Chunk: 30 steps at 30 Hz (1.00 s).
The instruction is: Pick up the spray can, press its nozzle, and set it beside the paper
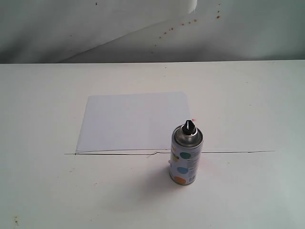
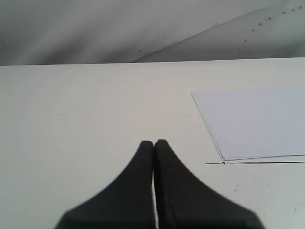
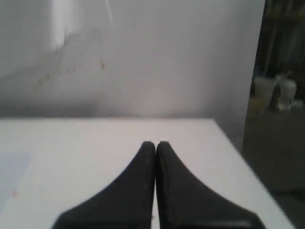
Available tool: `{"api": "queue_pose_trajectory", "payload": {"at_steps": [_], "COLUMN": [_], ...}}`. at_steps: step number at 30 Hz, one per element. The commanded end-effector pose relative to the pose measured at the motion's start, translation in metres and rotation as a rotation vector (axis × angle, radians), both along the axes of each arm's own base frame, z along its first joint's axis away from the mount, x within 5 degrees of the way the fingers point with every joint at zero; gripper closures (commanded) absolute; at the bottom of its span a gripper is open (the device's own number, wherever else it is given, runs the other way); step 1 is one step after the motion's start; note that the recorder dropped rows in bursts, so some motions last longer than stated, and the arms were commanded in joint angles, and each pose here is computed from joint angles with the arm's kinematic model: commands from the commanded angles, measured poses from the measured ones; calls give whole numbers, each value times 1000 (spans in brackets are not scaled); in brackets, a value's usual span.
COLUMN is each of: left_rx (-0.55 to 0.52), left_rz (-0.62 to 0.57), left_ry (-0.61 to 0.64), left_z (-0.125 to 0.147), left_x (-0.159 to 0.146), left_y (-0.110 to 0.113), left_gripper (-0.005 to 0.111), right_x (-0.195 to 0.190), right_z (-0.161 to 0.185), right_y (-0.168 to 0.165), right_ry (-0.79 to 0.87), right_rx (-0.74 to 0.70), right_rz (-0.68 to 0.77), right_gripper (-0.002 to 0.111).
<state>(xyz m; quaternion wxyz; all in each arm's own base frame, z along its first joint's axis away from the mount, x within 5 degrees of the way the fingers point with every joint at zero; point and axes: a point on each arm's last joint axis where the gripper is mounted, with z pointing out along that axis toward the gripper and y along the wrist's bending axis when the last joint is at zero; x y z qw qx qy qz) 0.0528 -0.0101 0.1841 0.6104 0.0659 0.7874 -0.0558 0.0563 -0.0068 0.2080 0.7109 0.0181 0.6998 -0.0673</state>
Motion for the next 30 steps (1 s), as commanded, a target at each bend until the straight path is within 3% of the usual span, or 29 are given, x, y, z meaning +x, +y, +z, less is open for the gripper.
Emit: {"api": "queue_pose_trajectory", "payload": {"at_steps": [1, 6, 20, 30], "left_rx": [-4, -4, -4, -4], "left_rz": [-4, -4, -4, -4], "left_ry": [-14, -14, -14, -14], "left_z": [0, 0, 0, 0], "left_x": [0, 0, 0, 0], "left_y": [0, 0, 0, 0], "left_gripper": [107, 107, 107, 107], "right_x": [-7, -16, -26, -29], "right_z": [33, 49, 61, 128], "right_y": [0, 1, 2, 3], "right_ry": [-379, -577, -747, -780], "right_rx": [-42, -67, -70, -76], "right_rz": [-10, -12, -6, -5], "right_gripper": [108, 108, 108, 108]}}
